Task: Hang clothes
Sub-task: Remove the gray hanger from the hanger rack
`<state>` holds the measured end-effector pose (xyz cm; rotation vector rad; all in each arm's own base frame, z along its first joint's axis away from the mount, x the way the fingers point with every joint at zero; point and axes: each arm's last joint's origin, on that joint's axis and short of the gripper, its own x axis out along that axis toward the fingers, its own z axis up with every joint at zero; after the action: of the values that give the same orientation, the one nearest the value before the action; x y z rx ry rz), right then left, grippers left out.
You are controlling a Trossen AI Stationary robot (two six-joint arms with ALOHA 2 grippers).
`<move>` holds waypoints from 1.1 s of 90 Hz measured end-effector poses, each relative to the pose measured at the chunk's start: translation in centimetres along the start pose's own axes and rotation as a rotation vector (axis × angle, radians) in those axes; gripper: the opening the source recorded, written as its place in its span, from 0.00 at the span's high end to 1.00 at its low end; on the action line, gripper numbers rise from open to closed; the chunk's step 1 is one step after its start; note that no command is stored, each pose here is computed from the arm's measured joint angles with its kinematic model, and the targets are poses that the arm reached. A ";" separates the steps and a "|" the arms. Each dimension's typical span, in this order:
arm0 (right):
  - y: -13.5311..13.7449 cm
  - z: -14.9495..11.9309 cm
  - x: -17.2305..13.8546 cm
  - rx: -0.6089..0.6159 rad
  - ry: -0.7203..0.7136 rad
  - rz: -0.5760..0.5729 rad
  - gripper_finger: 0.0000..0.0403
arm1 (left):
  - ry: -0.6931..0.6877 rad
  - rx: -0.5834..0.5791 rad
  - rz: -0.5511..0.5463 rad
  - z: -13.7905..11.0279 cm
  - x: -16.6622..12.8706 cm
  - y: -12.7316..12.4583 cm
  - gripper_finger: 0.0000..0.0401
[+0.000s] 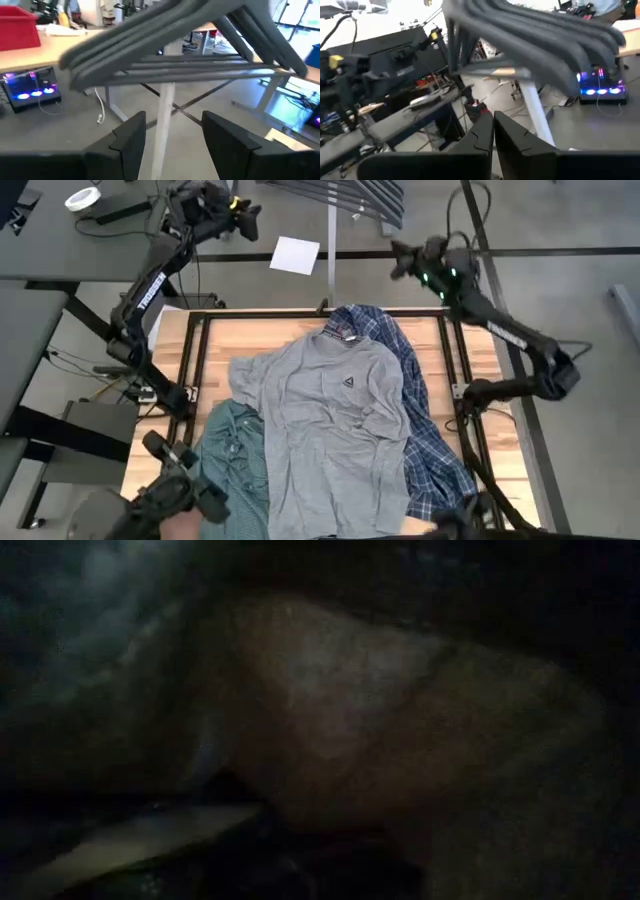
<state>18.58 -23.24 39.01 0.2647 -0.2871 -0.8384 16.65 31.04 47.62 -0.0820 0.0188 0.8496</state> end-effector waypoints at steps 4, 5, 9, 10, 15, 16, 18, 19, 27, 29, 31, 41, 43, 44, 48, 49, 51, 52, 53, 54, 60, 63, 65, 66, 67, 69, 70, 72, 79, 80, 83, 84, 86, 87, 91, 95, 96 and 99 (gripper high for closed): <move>-0.5 0.5 0.8 -0.005 -0.008 -0.014 0.99 | -0.003 0.005 0.002 0.1 0.0 0.1 0.56; -0.6 0.6 1.0 -0.008 -0.010 -0.018 0.99 | -0.004 0.006 0.003 0.1 0.0 0.1 0.56; -1.0 0.9 1.5 -0.020 -0.010 -0.034 0.99 | -0.003 0.014 0.002 0.1 -0.1 0.1 0.56; -1.1 1.0 1.6 -0.023 -0.009 -0.038 0.99 | -0.003 0.016 0.002 0.1 -0.1 0.0 0.56; -1.8 1.2 2.2 -0.031 0.005 -0.064 0.99 | -0.002 0.024 0.001 0.1 -0.1 0.0 0.56; -1.9 1.2 2.3 -0.031 0.009 -0.070 0.99 | -0.002 0.026 0.001 0.1 -0.1 0.0 0.56; -2.2 1.2 2.5 -0.032 0.015 -0.080 1.00 | -0.001 0.029 0.001 0.1 0.0 0.0 0.56; -2.3 1.2 2.6 -0.032 0.018 -0.085 1.00 | -0.001 0.031 0.000 0.1 0.0 0.0 0.56; -3.1 1.2 3.0 -0.035 0.026 -0.110 1.00 | -0.005 0.057 0.001 0.1 0.0 0.0 0.56; -3.2 1.3 3.0 -0.038 0.023 -0.113 1.00 | -0.009 0.067 0.001 0.2 0.0 0.0 0.56; -3.4 1.4 3.0 -0.043 0.019 -0.118 1.00 | -0.011 0.076 0.003 0.2 -0.1 0.0 0.56; -3.9 2.0 2.9 -0.108 0.003 -0.134 1.00 | -0.026 0.147 0.029 0.4 -0.1 0.1 0.56; -4.0 2.1 2.9 -0.117 0.003 -0.137 1.00 | -0.031 0.165 0.039 0.4 -0.1 0.2 0.56; -4.1 2.1 2.9 -0.120 0.004 -0.139 1.00 | -0.034 0.175 0.044 0.4 -0.1 0.2 0.56; -4.4 2.1 2.9 -0.126 0.006 -0.150 1.00 | -0.053 0.224 0.065 0.7 -0.1 0.2 0.56; -4.5 2.2 2.8 -0.126 0.006 -0.153 1.00 | -0.058 0.238 0.071 0.7 -0.1 0.2 0.56; -4.6 2.2 2.8 -0.127 0.006 -0.157 1.00 | -0.068 0.269 0.082 0.8 -0.1 0.2 0.56; -4.7 2.2 2.8 -0.127 0.005 -0.159 1.00 | -0.073 0.286 0.087 0.9 -0.1 0.2 0.56; -4.8 2.2 2.8 -0.127 0.004 -0.162 1.00 | -0.078 0.303 0.092 0.9 -0.1 0.2 0.56; -4.8 2.3 2.8 -0.128 0.004 -0.163 1.00 | -0.083 0.323 0.099 1.0 0.0 0.2 0.56; -5.2 2.3 2.7 -0.129 0.007 -0.177 1.00 | -0.115 0.442 0.123 1.3 0.1 0.3 0.56; -5.4 2.3 2.7 -0.130 0.012 -0.183 1.00 | -0.114 0.493 0.136 1.2 0.2 0.4 0.56; -5.4 2.3 2.7 -0.130 0.015 -0.186 1.00 | -0.121 0.532 0.151 1.2 0.4 0.4 0.56; -5.5 2.3 2.7 -0.130 0.017 -0.187 1.00 | -0.124 0.549 0.156 1.2 0.5 0.5 0.56; -5.5 2.3 2.6 -0.129 0.019 -0.189 1.00 | -0.129 0.564 0.160 1.2 0.6 0.5 0.56; -5.5 2.3 2.7 -0.129 0.023 -0.190 1.00 | -0.128 0.591 0.168 1.2 0.7 0.5 0.56; -5.5 2.2 2.7 -0.129 0.024 -0.191 1.00 | -0.123 0.602 0.169 1.0 0.8 0.6 0.56; -5.5 2.2 2.7 -0.130 0.025 -0.191 1.00 | -0.116 0.627 0.169 0.8 1.1 0.6 0.56; -5.5 2.2 2.7 -0.134 0.029 -0.191 1.00 | -0.110 0.702 0.184 0.3 2.0 0.8 0.56; -5.5 2.2 2.7 -0.134 0.030 -0.191 1.00 | -0.109 0.711 0.185 0.2 2.2 0.8 0.56; -5.4 2.1 2.7 -0.134 0.035 -0.189 1.00 | -0.106 0.734 0.190 -0.1 2.7 0.9 0.56; -5.4 2.1 2.7 -0.134 0.037 -0.189 1.00 | -0.102 0.743 0.190 -0.2 2.8 0.9 0.56; -5.4 2.0 2.7 -0.134 0.039 -0.188 1.00 | -0.098 0.758 0.191 -0.5 3.1 1.0 0.56; -5.4 2.0 2.7 -0.134 0.041 -0.189 1.00 | -0.095 0.766 0.191 -0.6 3.3 1.0 0.56; -5.4 2.0 2.7 -0.134 0.045 -0.190 1.00 | -0.083 0.793 0.194 -1.1 3.9 1.0 0.56; -5.4 2.0 2.7 -0.133 0.048 -0.191 1.00 | -0.080 0.815 0.195 -1.5 4.5 1.0 0.56; -5.4 1.9 2.7 -0.133 0.050 -0.191 1.00 | -0.081 0.820 0.197 -1.6 4.6 1.0 0.56; -5.4 1.9 2.7 -0.133 0.049 -0.191 1.00 | -0.084 0.831 0.201 -1.8 5.0 1.0 0.56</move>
<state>15.87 -28.95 39.36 0.1896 -0.1605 -1.0336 19.27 35.32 45.50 0.7456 0.3018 0.9879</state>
